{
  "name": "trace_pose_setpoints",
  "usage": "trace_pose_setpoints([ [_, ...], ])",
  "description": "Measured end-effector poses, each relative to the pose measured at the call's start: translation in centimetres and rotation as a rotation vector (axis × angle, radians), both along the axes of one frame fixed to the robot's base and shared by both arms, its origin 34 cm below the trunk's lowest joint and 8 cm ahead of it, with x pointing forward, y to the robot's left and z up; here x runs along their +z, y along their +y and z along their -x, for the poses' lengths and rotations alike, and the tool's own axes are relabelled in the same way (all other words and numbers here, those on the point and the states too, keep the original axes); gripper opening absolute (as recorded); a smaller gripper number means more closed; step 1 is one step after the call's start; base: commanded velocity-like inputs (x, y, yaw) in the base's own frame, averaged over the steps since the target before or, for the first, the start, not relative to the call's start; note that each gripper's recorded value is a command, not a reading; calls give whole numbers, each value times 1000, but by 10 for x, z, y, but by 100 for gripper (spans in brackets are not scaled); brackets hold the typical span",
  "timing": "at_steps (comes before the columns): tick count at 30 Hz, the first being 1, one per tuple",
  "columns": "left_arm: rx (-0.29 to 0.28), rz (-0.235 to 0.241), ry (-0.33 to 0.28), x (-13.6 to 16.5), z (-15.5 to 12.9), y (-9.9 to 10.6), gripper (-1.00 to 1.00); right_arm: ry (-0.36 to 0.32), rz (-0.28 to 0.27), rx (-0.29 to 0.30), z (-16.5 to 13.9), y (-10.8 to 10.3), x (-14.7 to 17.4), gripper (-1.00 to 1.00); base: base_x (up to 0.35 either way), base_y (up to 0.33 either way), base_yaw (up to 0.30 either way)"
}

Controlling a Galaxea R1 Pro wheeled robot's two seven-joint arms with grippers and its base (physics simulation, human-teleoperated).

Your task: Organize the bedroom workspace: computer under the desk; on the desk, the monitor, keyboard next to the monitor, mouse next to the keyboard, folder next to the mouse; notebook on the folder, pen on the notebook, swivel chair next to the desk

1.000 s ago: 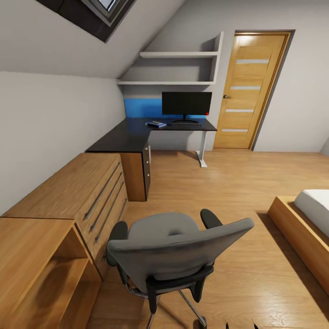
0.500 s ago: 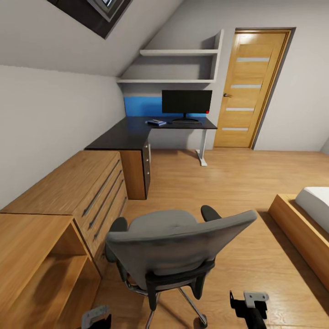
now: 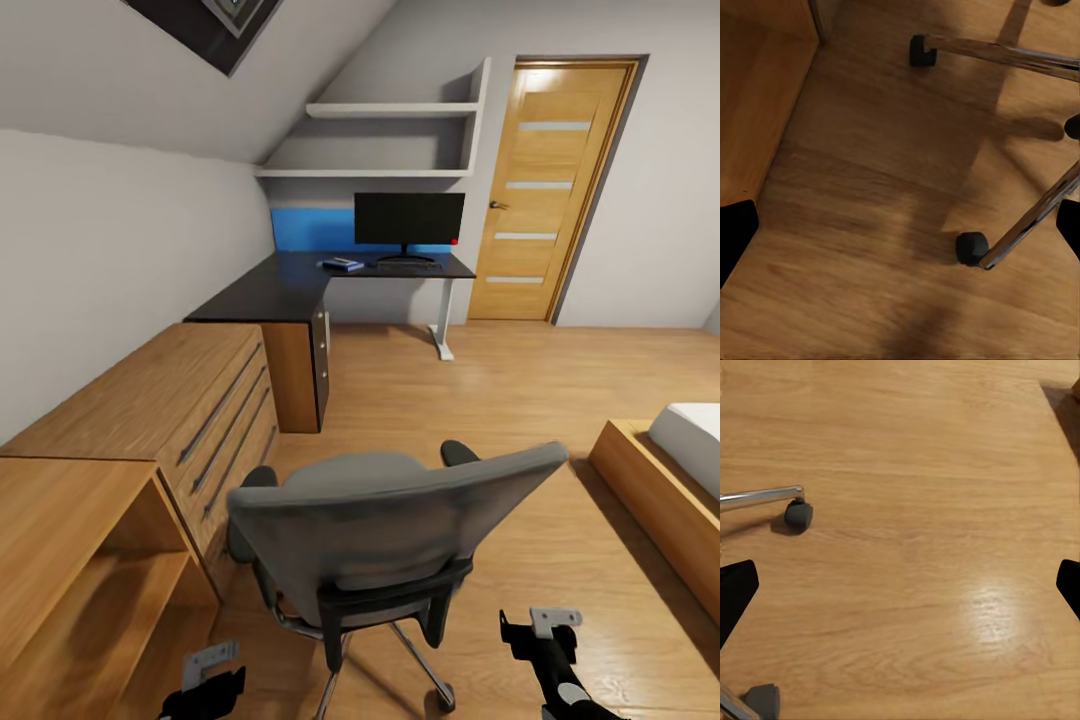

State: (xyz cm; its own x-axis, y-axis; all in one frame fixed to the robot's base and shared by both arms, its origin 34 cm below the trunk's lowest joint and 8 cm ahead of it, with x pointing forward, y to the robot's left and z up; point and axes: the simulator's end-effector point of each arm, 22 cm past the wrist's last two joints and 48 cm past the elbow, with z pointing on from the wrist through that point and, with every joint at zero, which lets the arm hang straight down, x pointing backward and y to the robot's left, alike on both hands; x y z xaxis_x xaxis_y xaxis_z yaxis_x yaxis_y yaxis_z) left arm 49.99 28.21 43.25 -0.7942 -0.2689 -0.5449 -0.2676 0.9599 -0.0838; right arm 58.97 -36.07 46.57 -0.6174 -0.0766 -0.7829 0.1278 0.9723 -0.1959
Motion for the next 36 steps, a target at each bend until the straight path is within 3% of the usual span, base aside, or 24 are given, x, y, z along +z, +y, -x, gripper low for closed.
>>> trace_pose_setpoints([
  [4,-22,16,31,-19,13,-12,100,2,-37,48,-1,12,-10,100,0,0,0],
  [7,-66,8,8,-22,8,-23,100,1,-50,64,-1,16,-16,100,0,0,0],
  [9,-107,-21,-84,-14,-10,-31,100,1,-53,69,1,16,-21,100,0,0,0],
  [13,-121,-43,-182,-11,-21,-36,100,-20,-52,72,1,16,-26,100,0,0,0],
  [15,-93,-82,-269,-8,-24,-40,100,-58,-51,76,-3,16,-23,100,0,0,0],
  [18,-66,-126,-320,-10,-21,-43,100,-85,-50,79,-5,16,-24,100,0,0,0],
  [21,-64,-133,-331,-15,-20,-44,100,-92,-50,79,-4,16,-29,100,3,0,0],
  [28,-79,-146,-395,3,-35,-50,100,-116,-69,97,-5,39,-29,100,153,0,0],
  [36,-72,-130,-354,-12,-20,-47,100,-132,-81,103,-8,46,-26,100,197,0,0],
])
